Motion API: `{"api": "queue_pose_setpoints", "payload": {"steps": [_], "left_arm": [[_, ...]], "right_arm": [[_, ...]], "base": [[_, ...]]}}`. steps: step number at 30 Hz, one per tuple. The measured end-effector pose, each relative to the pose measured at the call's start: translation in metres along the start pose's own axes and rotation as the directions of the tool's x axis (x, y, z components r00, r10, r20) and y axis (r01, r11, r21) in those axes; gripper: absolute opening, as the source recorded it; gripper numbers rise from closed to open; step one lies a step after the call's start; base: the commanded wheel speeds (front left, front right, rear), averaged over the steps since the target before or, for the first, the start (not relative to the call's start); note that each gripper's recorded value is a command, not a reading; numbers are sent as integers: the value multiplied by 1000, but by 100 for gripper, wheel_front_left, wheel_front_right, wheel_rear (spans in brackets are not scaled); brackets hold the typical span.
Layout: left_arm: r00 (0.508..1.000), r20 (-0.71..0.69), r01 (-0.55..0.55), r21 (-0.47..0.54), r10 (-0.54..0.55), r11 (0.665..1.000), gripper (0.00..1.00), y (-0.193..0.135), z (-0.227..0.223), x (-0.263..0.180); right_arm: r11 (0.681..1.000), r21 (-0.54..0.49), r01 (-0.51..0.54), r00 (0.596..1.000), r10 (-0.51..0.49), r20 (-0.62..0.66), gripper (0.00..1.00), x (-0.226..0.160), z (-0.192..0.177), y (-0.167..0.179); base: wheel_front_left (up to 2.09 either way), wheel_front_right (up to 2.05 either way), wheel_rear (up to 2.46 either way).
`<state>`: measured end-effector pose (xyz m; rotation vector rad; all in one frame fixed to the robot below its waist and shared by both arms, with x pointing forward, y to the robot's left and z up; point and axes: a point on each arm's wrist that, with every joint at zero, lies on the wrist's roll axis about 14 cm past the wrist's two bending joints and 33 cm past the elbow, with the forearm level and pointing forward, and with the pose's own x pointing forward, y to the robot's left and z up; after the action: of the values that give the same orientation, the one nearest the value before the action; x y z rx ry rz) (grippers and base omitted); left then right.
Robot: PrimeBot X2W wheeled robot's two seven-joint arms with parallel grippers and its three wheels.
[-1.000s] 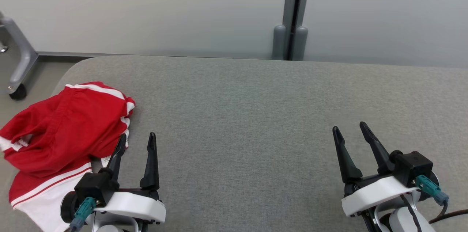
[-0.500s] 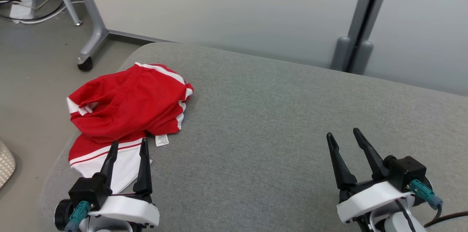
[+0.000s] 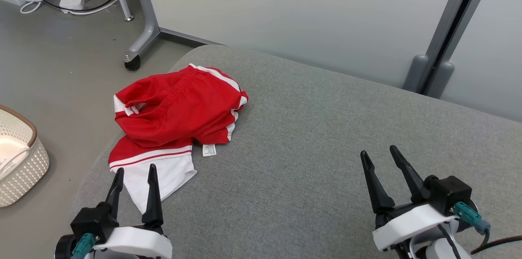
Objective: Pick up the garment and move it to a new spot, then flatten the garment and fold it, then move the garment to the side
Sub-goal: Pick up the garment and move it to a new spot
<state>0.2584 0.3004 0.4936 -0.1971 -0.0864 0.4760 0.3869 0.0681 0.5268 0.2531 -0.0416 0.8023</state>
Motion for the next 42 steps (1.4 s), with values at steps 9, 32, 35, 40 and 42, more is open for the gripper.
{"api": "queue_pose_setpoints", "payload": {"steps": [9, 32, 35, 40, 42], "left_arm": [[1000, -12, 25, -10, -25, 1000, 100, -8, -3, 12], [857, -478, 218, -4, -193, 976, 100, -57, -11, 178], [810, -557, 209, -17, -183, 978, 100, -60, -35, 191], [674, -726, 190, -8, -136, 982, 100, -60, -93, 191], [640, -759, 191, 7, -119, 982, 100, -57, -105, 188]], "right_arm": [[1000, 5, 4, 1000, -4, 5, 100, -2, 1, -1], [973, -19, 230, 972, -229, 47, 100, -32, 13, -103], [960, -20, 279, 960, -277, 47, 100, -41, 12, -122], [936, -18, 352, 936, -351, 36, 100, -57, 7, -148], [931, -18, 364, 931, -364, 36, 100, -60, 7, -153]], "base": [[0, 0, 0], [0, 0, 0], [0, 0, 0], [0, 0, 0], [0, 0, 0]]}}
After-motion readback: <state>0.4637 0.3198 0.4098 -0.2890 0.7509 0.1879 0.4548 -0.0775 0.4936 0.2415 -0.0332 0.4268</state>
